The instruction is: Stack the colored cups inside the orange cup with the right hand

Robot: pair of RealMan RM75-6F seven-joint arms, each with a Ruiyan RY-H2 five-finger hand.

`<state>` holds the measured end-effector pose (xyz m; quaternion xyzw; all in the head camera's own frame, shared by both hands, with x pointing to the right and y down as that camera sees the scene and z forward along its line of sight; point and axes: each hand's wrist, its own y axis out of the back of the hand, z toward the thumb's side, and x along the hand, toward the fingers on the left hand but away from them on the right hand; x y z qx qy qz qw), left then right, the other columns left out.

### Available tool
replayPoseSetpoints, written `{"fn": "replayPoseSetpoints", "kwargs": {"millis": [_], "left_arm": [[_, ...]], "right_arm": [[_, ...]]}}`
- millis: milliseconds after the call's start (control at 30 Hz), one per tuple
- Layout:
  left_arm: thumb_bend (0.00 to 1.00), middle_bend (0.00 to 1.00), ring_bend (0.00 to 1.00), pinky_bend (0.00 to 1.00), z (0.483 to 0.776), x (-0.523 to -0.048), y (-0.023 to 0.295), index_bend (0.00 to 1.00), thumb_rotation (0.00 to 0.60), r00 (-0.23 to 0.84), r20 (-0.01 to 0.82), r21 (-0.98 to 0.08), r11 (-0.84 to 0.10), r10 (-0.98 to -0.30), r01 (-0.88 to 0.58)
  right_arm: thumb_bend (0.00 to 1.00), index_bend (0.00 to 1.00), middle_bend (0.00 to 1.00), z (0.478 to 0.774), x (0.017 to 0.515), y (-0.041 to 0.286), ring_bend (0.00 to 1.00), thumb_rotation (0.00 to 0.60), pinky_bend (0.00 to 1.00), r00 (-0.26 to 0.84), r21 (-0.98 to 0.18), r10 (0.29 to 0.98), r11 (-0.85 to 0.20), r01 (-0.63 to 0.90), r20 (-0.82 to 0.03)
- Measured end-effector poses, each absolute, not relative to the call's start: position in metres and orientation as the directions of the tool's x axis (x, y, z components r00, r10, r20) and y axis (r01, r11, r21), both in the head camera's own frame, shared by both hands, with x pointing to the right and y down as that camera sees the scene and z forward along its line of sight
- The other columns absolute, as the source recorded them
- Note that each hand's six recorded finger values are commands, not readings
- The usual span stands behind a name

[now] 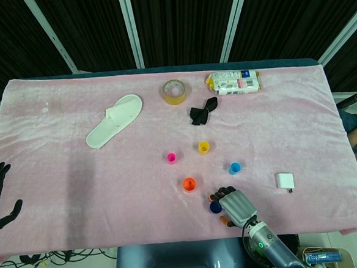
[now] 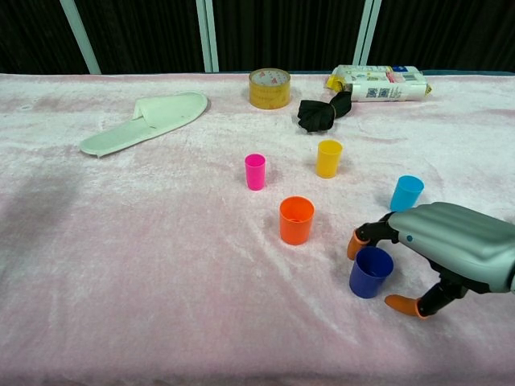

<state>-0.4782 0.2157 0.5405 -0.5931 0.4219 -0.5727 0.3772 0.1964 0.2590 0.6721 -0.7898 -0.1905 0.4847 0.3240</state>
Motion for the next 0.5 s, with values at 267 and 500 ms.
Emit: {"fn": "replayPoseSetpoints", "kwargs": {"millis": [267,500], "left_arm": [[0.34,0.05,0.0,0.01,0.5408,-0.4796,0.2157,0.08,0.6,-0.02,0.362,-0.93,-0.36,-0.932,-0.066],[0.34,0.05,0.0,0.01,0.5407,-0.4808,0.216,0.08,0.6,-0.028,0.363,-0.93,-0.361,-0.931,-0.068]], "right_arm": [[0.29,0.47,0.48,0.6708,0.192,0.2583,0.29,0.6,0.26,0.466,-0.698,0.62,-0.716,0.009,-0.631],[0.31,0.51,0.48,0.6653,0.1878,0.2544,0.3,0.6,0.26,0.471,-0.7,0.63,-0.713,0.036,-0.618]]}}
